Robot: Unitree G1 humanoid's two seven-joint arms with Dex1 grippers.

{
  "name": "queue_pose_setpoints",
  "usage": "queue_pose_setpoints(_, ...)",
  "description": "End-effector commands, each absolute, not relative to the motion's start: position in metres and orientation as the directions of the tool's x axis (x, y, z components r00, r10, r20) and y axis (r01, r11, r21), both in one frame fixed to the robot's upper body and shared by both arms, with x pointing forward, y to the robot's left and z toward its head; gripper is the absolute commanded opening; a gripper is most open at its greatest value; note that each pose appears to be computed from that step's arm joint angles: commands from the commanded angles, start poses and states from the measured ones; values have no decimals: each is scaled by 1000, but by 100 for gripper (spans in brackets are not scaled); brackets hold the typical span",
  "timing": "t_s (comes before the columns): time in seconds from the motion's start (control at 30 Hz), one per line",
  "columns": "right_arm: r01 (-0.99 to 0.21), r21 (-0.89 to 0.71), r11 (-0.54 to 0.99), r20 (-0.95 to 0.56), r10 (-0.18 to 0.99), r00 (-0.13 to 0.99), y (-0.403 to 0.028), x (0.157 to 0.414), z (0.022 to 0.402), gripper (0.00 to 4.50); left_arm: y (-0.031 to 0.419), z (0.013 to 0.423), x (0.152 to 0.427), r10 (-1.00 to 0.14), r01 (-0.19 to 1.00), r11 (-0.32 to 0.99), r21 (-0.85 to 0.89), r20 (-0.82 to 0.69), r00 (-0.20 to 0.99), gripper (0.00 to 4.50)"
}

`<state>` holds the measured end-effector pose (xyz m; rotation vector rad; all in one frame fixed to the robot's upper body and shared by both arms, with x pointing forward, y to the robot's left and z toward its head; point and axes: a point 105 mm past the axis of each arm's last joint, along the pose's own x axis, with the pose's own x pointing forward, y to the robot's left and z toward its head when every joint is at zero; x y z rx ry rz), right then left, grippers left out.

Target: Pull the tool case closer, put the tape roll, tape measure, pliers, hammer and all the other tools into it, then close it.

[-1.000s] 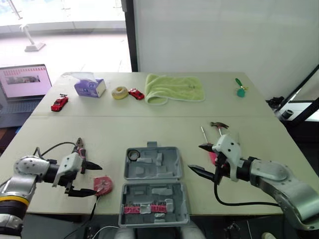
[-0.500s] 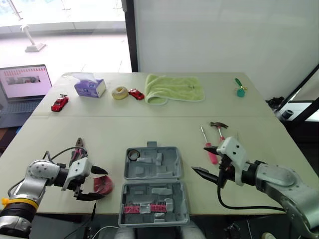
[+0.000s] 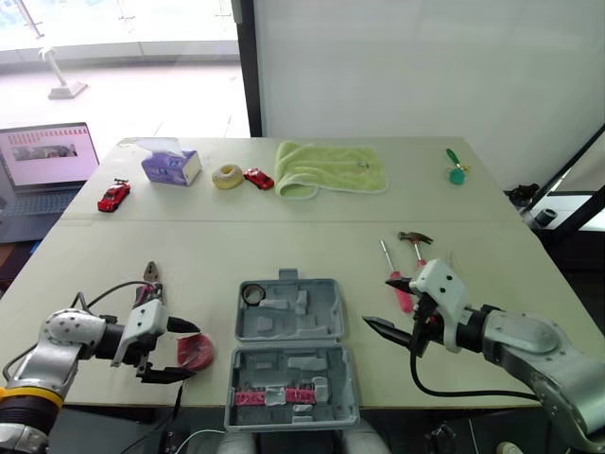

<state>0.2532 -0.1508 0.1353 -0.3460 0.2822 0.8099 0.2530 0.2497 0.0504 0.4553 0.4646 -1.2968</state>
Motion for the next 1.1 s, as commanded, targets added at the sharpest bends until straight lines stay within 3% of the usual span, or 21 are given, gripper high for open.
queue_pose_setpoints(0.03, -749, -219, 626, -345, 668, 659, -147, 252, 144, 450, 260, 49, 254, -781, 966, 244, 86, -573, 248, 443)
queue_pose_setpoints(0.63, -746, -215, 631, -357, 660, 661, -150, 252, 142, 450, 266, 23, 249, -777, 958, 276, 79, -567, 271, 443)
queue_pose_setpoints(0.73, -745, -216, 632, -358, 658, 662, -150, 252, 142, 450, 265, 24, 249, -789, 959, 273, 70, -554, 265, 357)
queue_pose_setpoints(0.77, -746, -215, 631, -361, 658, 661, -150, 252, 141, 450, 264, 25, 249, -792, 960, 270, 71, -551, 263, 306)
queue_pose_setpoints(0.8, -746, -215, 630, -364, 658, 660, -150, 252, 140, 450, 264, 26, 250, -794, 961, 268, 72, -549, 262, 293)
queue_pose_setpoints(1.1, -753, -210, 624, -359, 667, 653, -150, 251, 144, 450, 258, 49, 262, -808, 958, 248, 144, -515, 286, 293)
